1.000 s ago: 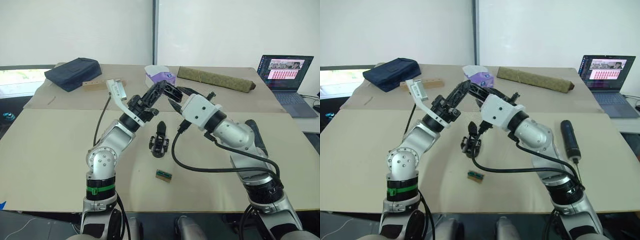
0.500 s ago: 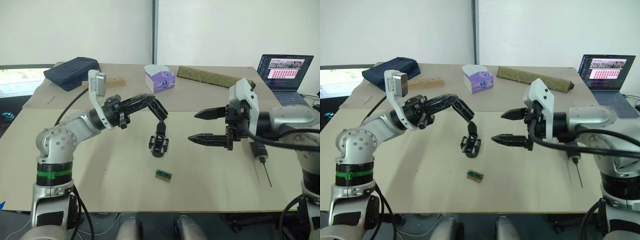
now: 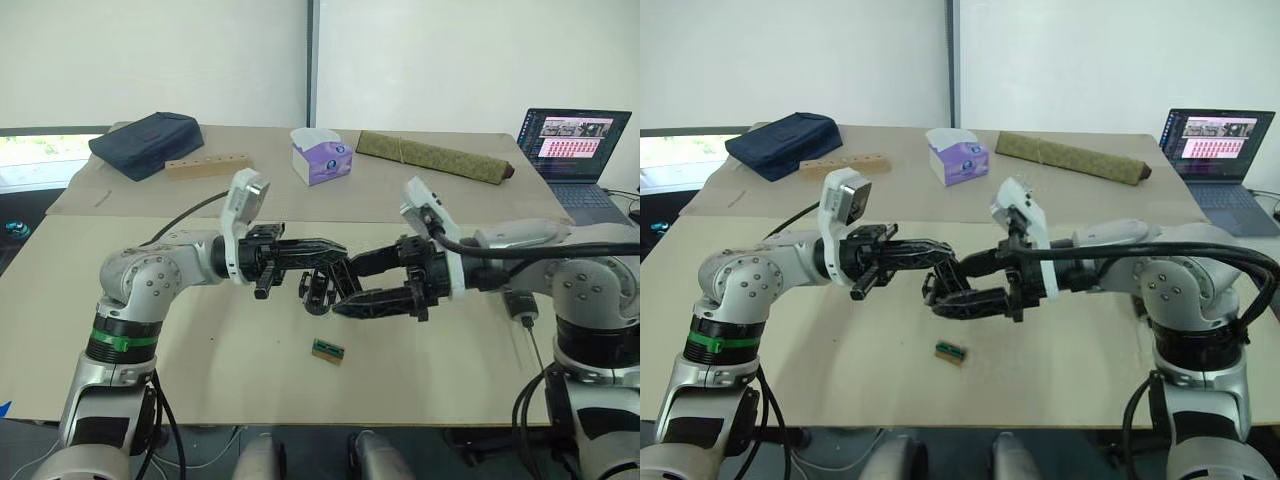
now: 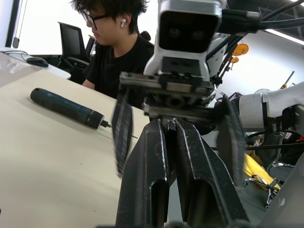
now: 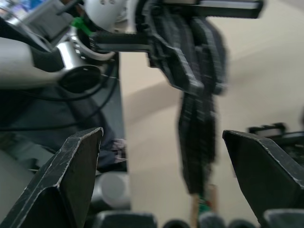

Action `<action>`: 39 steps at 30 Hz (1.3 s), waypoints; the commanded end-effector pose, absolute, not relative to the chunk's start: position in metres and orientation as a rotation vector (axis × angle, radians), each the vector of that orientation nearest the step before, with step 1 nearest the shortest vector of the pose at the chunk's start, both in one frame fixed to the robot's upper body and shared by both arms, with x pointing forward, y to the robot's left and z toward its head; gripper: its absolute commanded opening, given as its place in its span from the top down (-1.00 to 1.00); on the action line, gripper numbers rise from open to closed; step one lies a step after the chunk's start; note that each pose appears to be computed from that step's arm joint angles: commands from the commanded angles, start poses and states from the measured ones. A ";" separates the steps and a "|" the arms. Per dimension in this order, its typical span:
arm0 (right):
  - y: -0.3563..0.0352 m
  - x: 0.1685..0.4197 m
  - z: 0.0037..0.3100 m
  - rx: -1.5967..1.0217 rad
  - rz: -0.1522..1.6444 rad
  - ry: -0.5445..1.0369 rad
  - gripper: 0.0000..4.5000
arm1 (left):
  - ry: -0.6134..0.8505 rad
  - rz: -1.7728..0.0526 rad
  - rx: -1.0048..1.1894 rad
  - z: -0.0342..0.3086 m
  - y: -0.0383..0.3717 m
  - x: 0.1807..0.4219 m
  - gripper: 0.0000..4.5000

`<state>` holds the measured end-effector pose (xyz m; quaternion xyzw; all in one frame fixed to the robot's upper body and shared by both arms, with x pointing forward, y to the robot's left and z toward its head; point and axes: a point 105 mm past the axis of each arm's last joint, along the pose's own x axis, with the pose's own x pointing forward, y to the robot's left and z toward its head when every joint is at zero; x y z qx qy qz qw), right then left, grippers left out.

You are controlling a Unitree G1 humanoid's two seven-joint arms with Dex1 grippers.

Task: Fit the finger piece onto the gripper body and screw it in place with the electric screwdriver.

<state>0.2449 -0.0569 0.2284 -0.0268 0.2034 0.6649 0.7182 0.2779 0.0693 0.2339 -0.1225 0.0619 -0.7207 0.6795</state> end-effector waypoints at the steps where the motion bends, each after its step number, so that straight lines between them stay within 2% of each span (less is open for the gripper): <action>1: -0.056 0.241 0.237 -0.063 1.472 0.428 -0.99 | 0.124 -1.629 -0.257 0.238 0.067 0.274 1.00; 3: -0.055 0.239 0.235 -0.059 1.474 0.442 -0.99 | 0.138 -1.630 -0.247 0.235 0.068 0.272 1.00; 4: -0.053 0.238 0.234 -0.054 1.475 0.443 -0.88 | 0.145 -1.631 -0.234 0.232 0.068 0.272 1.00; 7: -0.050 0.238 0.234 -0.037 1.473 0.446 -0.47 | 0.162 -1.636 -0.206 0.226 0.067 0.269 1.00; 15: -0.050 0.237 0.228 -0.047 1.457 0.482 0.77 | 0.178 -1.640 -0.162 0.220 0.068 0.268 1.00; 20: -0.050 0.233 0.226 -0.056 1.479 0.469 0.81 | 0.161 -1.640 -0.143 0.221 0.070 0.266 1.00; 23: -0.051 0.234 0.224 -0.067 1.468 0.428 0.81 | 0.089 -1.631 -0.122 0.230 0.075 0.265 0.45; 26: -0.057 0.238 0.221 -0.079 1.442 0.380 0.81 | -0.019 -1.580 -0.041 0.235 0.091 0.268 -0.20; 29: -0.066 0.236 0.216 -0.085 1.442 0.351 0.81 | -0.053 -1.516 0.142 0.218 0.118 0.271 -0.89; 30: -0.068 0.235 0.217 -0.079 1.452 0.310 0.81 | -0.048 -1.509 0.177 0.210 0.130 0.271 -1.00; 35: -0.079 0.241 0.211 -0.098 1.439 0.112 0.81 | 0.083 -1.377 0.373 0.166 0.182 0.283 -1.00; 39: -0.080 0.247 0.209 -0.128 1.440 -0.042 0.81 | 0.137 -1.276 0.358 0.138 0.197 0.297 -1.00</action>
